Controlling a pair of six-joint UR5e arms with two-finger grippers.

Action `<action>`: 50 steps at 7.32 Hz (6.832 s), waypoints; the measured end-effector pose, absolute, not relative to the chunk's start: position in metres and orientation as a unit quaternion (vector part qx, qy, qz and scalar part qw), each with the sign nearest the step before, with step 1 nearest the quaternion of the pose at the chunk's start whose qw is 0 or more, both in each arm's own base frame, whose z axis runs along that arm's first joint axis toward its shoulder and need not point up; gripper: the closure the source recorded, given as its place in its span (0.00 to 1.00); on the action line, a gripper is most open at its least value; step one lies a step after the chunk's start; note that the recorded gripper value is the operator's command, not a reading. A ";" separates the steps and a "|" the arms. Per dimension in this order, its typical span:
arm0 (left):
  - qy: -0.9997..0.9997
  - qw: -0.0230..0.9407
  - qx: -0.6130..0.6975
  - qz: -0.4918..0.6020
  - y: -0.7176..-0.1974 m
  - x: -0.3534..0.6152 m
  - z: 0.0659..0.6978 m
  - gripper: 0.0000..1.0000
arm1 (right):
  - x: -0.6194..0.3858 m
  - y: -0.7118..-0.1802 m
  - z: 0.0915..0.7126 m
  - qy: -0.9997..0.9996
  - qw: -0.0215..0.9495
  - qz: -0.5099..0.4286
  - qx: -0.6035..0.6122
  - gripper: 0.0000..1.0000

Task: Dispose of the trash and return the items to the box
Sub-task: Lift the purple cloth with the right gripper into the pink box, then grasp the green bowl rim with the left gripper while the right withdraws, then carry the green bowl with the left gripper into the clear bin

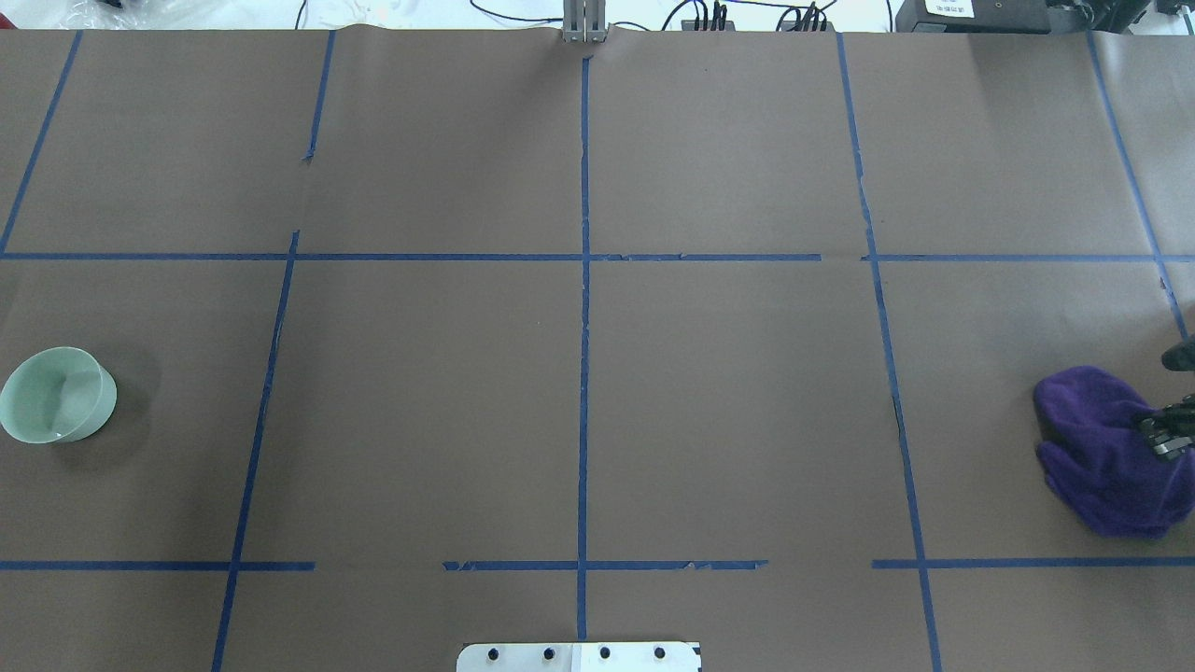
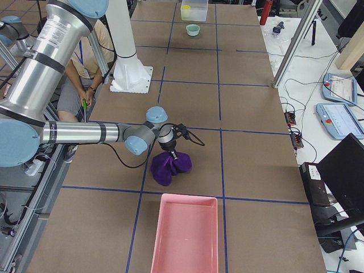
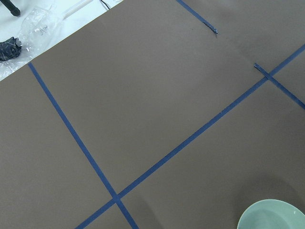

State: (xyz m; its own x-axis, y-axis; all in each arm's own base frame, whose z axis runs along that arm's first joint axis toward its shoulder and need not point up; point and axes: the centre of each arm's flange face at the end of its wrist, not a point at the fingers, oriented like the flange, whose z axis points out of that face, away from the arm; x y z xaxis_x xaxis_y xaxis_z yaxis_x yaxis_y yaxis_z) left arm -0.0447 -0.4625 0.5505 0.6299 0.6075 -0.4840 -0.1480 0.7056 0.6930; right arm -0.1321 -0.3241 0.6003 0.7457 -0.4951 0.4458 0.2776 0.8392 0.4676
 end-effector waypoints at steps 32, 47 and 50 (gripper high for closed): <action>0.438 0.877 0.201 -0.001 -0.349 0.178 0.656 1.00 | -0.093 -0.401 0.505 -0.378 0.916 -0.047 0.124 0.00; 0.327 0.876 0.234 0.266 -0.433 -0.092 0.760 0.76 | -0.094 -0.405 0.525 -0.382 0.913 -0.051 0.135 0.00; 0.321 0.880 0.244 0.250 -0.434 -0.093 0.751 0.00 | -0.094 -0.405 0.525 -0.382 0.913 -0.051 0.135 0.00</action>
State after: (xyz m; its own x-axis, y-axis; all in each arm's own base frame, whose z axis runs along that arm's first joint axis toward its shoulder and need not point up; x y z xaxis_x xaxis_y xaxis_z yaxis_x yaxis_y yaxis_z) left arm -0.0933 -0.4338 0.7512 0.6688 0.5969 -0.4431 -0.2840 0.7560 0.5898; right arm -0.0943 -0.4053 0.5249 0.7028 -0.1962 0.6838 -0.0107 0.9582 0.2859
